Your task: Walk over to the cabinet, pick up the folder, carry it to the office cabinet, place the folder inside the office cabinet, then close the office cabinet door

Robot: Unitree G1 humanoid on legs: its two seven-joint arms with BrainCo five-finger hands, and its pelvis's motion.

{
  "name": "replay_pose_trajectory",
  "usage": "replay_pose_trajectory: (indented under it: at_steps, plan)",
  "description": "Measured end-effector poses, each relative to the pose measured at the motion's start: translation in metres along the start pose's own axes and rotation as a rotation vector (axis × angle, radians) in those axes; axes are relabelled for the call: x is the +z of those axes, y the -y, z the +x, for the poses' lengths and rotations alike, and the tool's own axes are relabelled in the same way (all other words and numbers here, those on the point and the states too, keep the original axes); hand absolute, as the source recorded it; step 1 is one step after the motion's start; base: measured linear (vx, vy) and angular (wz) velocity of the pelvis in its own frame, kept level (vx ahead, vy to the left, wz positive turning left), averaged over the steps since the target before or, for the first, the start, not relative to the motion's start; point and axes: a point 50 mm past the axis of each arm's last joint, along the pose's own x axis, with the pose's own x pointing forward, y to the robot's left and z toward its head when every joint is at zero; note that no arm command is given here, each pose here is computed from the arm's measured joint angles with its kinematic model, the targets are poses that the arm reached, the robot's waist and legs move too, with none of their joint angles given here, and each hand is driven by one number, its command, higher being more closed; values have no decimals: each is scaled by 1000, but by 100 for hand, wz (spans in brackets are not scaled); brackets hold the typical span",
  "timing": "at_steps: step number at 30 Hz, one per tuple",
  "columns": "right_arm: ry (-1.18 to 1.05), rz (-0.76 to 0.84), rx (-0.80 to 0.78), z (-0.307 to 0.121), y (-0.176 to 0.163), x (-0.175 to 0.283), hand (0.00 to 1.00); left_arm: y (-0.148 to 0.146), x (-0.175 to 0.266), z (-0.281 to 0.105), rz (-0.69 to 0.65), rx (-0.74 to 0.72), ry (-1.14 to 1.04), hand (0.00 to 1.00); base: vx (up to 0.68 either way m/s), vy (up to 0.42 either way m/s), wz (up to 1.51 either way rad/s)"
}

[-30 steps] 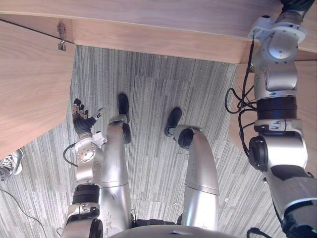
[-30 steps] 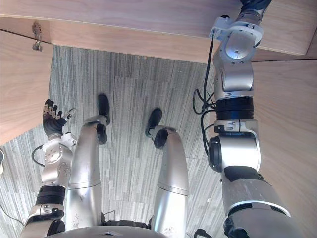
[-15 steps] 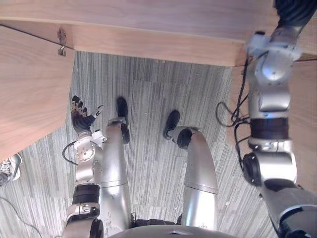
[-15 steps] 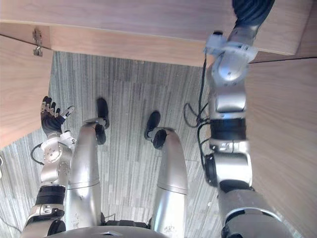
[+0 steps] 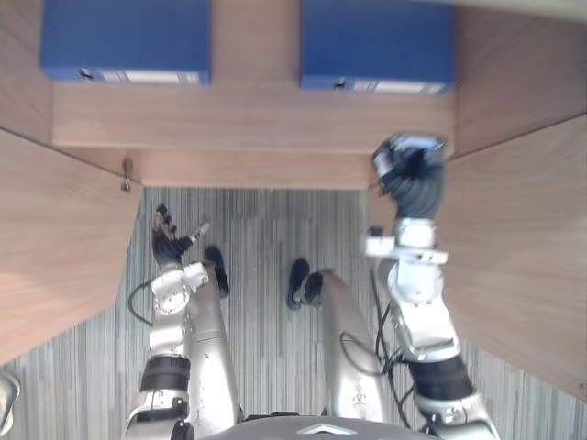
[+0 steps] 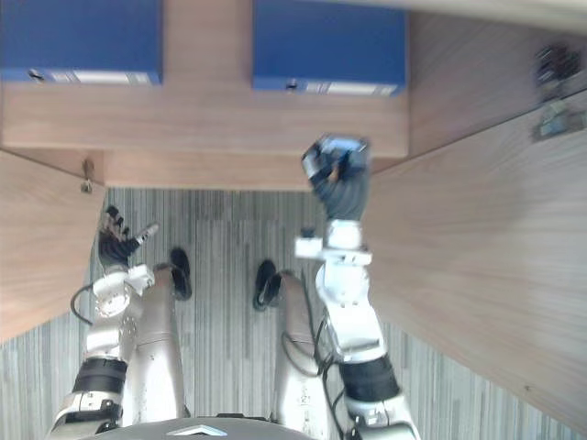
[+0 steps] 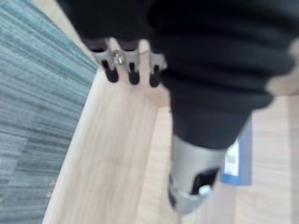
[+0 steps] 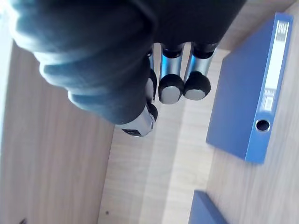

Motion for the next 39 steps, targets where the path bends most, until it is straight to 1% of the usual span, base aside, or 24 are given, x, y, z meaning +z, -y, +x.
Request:
replay_pose_trajectory:
  at_steps: [3,8,10,12,13,15,16,17,19,20,26,34,39]
  plan:
    - [-172,49,74,-34,-12,-20,100,-6,-25,-16,29,-7,-91,0,158,111,-4]
    - [-527,17,99,-89,-14,-75,100,-18,-60,-38,107,-38,-229,0,129,74,-6]
    - [-715,-21,89,-120,-11,-102,100,-17,-78,-51,167,-93,-305,0,117,28,-6]
    - [-795,-49,86,-134,-8,-114,100,-15,-86,-56,194,-124,-337,0,93,10,-1]
    - [-937,-101,90,-157,-1,-135,100,-16,-98,-62,235,-157,-391,0,95,10,-5]
    - [-1042,-142,92,-173,6,-150,100,-17,-106,-65,253,-167,-430,0,75,6,-12]
    - [-1148,-167,65,-189,16,-161,100,-20,-112,-68,267,-173,-468,0,73,9,-18]
    - [-1204,-180,47,-198,21,-166,0,-22,-116,-69,285,-176,-485,0,67,14,-20]
    - [-1287,-205,9,-212,31,-171,0,-27,-120,-70,309,-172,-511,0,49,23,-11]
    - [-1360,-221,-37,-226,40,-173,0,-32,-124,-71,325,-161,-536,0,34,31,-7]
    - [-1595,-181,-240,-273,61,-171,0,-50,-138,-80,363,-120,-637,0,-18,36,-4]
    - [-1684,-136,-358,-293,67,-166,0,-63,-155,-99,411,-104,-758,0,-48,52,4]
    - [-1734,-114,-395,-303,67,-165,0,-70,-162,-111,439,-100,-802,0,22,55,13]
